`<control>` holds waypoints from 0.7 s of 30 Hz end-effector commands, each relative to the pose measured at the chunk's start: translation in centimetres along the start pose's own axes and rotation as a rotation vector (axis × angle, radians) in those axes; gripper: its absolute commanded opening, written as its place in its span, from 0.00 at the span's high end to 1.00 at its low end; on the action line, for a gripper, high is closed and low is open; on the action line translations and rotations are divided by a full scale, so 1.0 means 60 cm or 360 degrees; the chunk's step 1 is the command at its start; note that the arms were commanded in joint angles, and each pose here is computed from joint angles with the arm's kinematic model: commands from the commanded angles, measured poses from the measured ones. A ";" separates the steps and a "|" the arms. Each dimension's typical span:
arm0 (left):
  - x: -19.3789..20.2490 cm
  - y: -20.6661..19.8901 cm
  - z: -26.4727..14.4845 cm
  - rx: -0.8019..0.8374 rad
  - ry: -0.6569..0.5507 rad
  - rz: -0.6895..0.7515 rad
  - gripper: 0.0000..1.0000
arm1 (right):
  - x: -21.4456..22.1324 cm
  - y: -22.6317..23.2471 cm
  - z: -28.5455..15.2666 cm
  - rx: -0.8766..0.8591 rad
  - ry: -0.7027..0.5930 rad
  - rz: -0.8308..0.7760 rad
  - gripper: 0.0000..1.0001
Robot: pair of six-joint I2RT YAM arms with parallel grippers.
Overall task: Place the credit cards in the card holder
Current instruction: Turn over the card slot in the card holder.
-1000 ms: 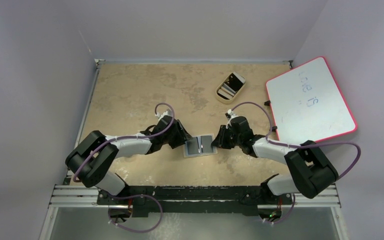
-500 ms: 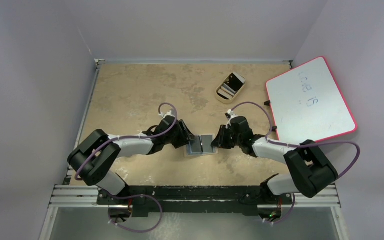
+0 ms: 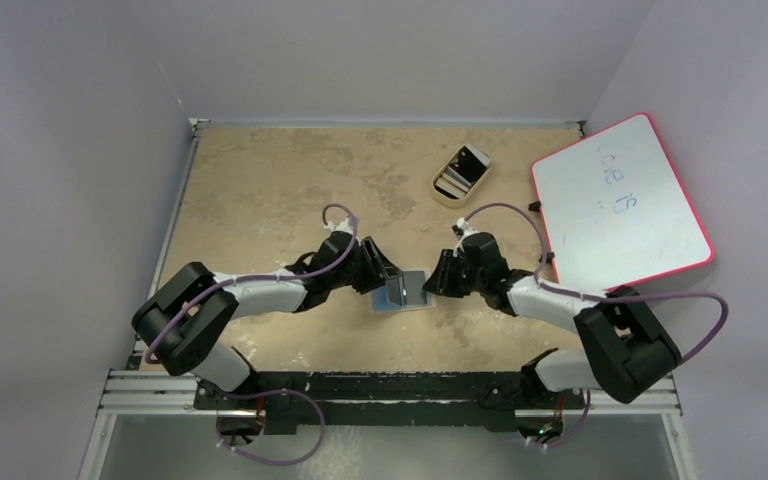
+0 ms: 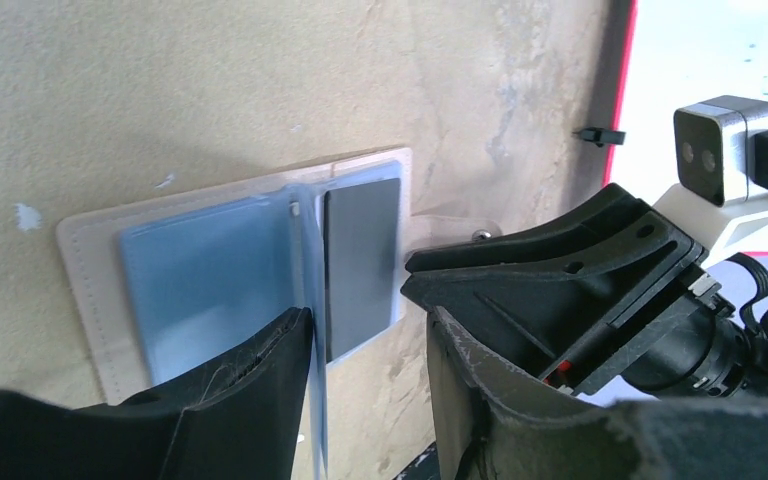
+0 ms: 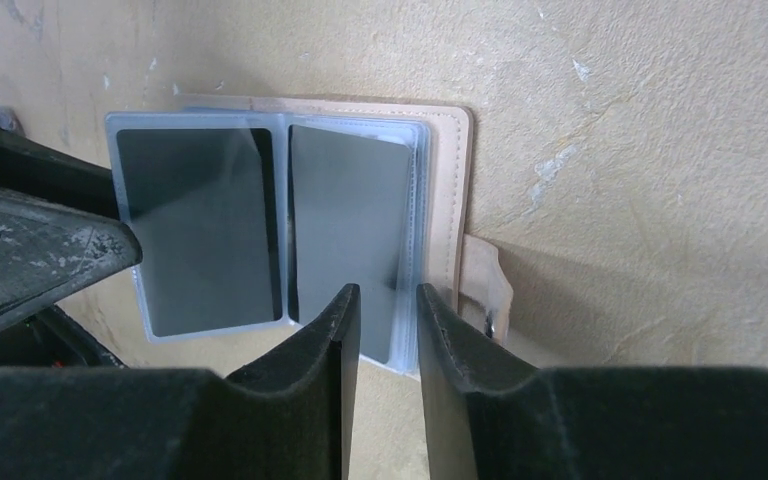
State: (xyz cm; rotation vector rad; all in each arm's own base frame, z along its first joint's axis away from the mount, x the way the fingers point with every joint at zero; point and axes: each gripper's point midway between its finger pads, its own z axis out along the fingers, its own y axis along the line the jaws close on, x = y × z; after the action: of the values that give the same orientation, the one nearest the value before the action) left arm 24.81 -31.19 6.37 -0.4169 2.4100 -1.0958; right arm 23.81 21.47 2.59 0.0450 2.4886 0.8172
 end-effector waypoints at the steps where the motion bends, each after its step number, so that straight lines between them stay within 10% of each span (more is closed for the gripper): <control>1: -0.013 -0.059 -0.012 0.0221 -0.0049 -0.0020 0.56 | -0.048 0.029 -0.024 -0.0017 -0.0144 -0.0052 0.68; 21: 0.005 -0.100 0.015 0.0253 0.0001 0.0046 0.56 | -0.155 0.052 -0.150 0.0206 -0.0515 -0.0138 0.62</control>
State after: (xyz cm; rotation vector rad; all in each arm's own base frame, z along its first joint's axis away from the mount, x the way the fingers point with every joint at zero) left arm 24.23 -35.19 7.82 -0.3392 2.3736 -1.2566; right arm 25.59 18.75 10.93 0.0858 2.3011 0.6696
